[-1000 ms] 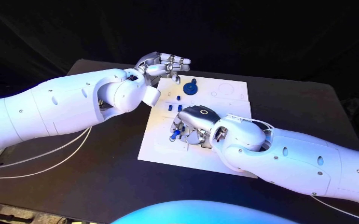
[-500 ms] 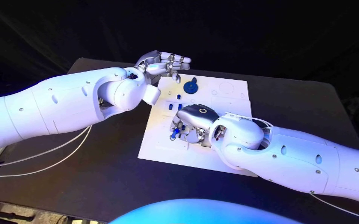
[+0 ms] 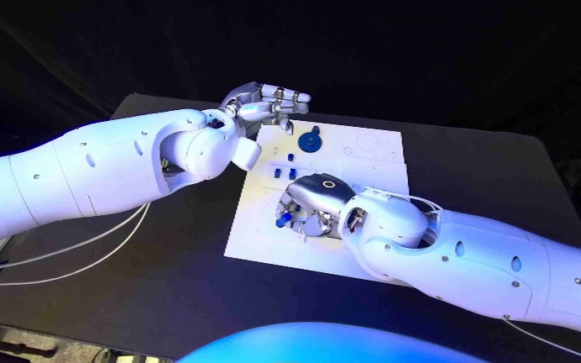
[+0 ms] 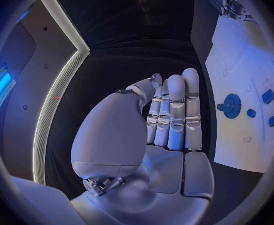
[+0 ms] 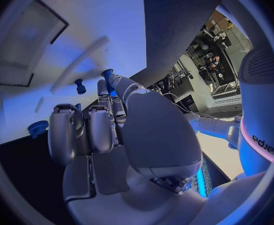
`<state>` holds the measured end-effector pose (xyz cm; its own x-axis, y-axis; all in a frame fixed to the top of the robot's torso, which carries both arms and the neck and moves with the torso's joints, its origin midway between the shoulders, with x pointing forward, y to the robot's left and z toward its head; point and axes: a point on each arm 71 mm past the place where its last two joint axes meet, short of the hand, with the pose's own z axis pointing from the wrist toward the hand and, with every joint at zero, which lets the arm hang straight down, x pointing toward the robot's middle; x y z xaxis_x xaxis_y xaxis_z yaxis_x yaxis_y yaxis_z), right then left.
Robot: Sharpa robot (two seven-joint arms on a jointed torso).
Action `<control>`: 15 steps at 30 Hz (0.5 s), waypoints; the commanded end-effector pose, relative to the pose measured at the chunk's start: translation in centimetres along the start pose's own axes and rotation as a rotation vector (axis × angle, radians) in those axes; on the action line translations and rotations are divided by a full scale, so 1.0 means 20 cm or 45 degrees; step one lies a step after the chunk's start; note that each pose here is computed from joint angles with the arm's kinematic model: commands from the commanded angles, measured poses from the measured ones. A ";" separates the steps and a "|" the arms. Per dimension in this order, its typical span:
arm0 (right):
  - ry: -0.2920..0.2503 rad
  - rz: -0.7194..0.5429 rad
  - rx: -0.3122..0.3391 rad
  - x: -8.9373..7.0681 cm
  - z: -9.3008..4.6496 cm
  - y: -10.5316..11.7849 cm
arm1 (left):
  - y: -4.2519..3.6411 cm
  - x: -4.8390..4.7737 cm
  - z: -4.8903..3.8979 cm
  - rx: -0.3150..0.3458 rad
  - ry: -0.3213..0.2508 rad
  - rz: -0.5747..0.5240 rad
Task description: Assemble the parts on the task board
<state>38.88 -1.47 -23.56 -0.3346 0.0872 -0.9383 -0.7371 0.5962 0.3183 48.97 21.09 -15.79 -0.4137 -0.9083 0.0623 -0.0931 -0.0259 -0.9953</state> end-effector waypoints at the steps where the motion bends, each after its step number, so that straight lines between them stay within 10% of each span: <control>1: 0.008 -0.014 -0.002 0.01 0.00 0.01 | -0.003 0.010 0.001 0.004 0.022 -0.011; 15: 0.067 -0.029 0.023 0.04 0.03 0.00 | -0.003 0.011 0.001 0.003 0.023 -0.011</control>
<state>39.10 -0.95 -23.74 -0.3344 0.0754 -0.9394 -0.7337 0.6047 0.3097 48.96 21.12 -15.80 -0.4136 -0.9083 0.0623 -0.0943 -0.0253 -0.9952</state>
